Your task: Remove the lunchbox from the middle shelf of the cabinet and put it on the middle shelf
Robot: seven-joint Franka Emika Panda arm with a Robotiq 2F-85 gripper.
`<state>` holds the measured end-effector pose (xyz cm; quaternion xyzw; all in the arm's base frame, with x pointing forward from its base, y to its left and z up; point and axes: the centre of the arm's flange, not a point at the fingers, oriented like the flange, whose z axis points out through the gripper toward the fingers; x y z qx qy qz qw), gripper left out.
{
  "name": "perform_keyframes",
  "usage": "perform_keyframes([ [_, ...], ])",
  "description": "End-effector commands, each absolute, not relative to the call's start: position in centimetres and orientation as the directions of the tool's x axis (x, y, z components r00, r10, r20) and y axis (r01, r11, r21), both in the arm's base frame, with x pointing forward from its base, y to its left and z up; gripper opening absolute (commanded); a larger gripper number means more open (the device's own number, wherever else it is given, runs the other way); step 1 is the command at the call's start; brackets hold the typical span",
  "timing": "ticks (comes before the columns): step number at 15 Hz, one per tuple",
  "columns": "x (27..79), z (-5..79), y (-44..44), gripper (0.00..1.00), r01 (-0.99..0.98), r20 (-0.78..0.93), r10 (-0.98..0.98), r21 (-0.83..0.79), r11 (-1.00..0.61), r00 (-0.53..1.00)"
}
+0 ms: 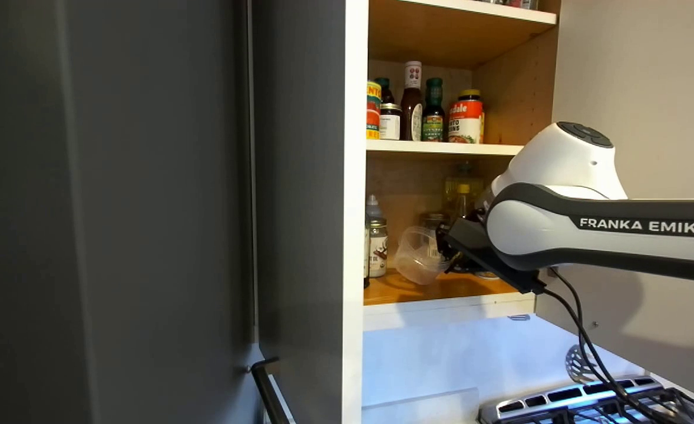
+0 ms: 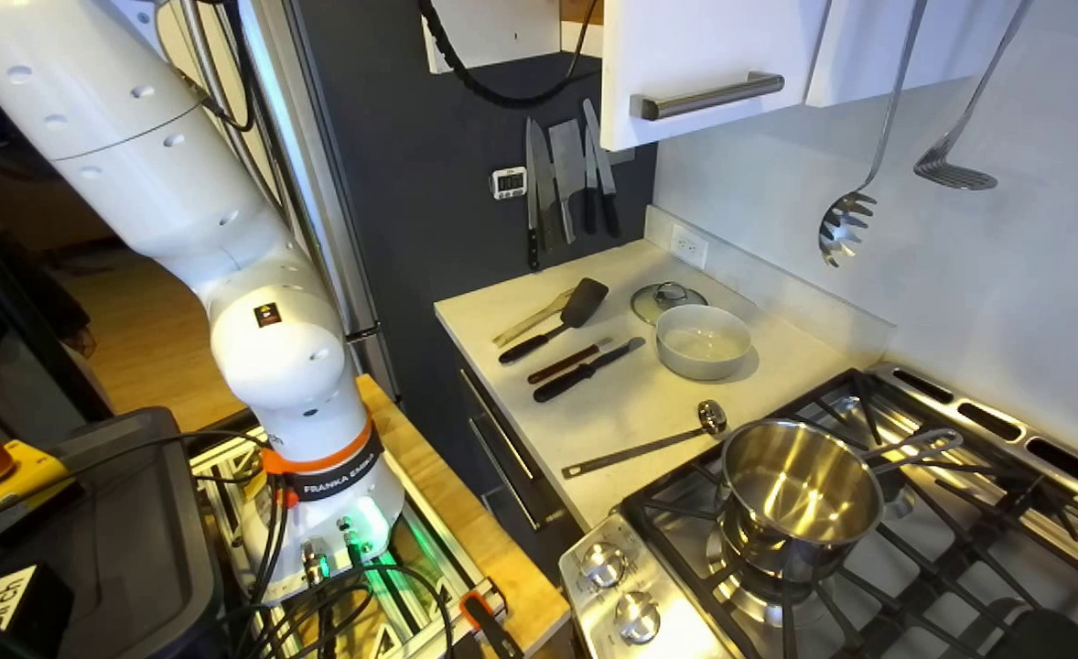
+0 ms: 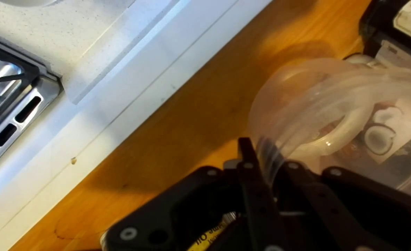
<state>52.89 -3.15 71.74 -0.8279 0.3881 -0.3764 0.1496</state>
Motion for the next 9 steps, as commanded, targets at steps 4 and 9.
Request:
perform_keyframes([
  [4,47.1,73.6,-0.8,0.03,-0.509,0.572,-0.676,-0.452,-0.732,0.465],
  [9,42.1,76.7,1.4,0.03,-0.512,0.579,-0.589,-0.314,-0.799,0.564],
])
